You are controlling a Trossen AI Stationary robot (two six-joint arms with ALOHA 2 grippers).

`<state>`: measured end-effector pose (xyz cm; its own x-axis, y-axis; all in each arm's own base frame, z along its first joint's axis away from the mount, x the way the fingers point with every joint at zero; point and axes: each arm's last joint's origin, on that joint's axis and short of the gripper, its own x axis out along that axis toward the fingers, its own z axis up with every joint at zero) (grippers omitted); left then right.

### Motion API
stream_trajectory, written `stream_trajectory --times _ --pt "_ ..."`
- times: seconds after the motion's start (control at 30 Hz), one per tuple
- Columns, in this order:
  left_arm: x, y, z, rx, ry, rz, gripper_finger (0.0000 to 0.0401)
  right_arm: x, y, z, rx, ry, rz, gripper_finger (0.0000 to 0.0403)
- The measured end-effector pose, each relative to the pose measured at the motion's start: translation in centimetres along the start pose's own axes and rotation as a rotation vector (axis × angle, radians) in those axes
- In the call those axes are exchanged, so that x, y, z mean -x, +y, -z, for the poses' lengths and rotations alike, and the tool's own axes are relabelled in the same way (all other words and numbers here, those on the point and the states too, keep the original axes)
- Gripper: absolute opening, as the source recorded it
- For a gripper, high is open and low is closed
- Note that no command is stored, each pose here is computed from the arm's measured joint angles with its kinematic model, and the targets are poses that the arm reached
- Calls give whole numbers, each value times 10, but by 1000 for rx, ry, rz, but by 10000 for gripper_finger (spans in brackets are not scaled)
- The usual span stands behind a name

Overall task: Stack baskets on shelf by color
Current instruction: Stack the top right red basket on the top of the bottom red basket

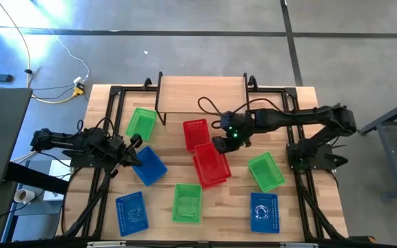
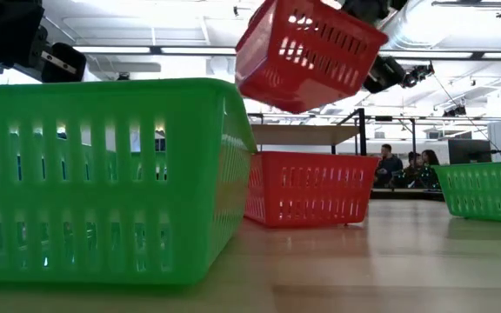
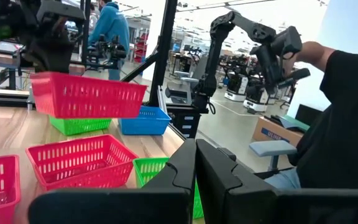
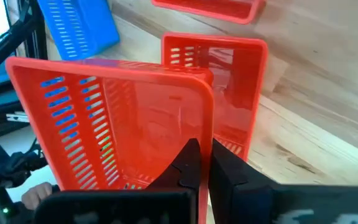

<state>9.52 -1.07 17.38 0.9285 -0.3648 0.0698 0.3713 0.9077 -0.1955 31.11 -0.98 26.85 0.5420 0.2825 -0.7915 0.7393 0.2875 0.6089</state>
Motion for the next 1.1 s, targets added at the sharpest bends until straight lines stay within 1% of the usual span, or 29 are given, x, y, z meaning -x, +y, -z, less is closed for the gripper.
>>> stream_trajectory --times 0.2,0.27,0.7,1.1 --pt "0 0 0 0 0 0 1 -14 1 -5 -23 3 4 0" --pt "0 0 0 0 0 0 1 -18 0 -7 -24 -11 15 0" --pt "0 0 1 3 7 -2 1 -41 -7 -13 -12 3 87 0" --pt "0 0 1 3 6 -2 1 -41 -10 -12 -22 -18 134 0"
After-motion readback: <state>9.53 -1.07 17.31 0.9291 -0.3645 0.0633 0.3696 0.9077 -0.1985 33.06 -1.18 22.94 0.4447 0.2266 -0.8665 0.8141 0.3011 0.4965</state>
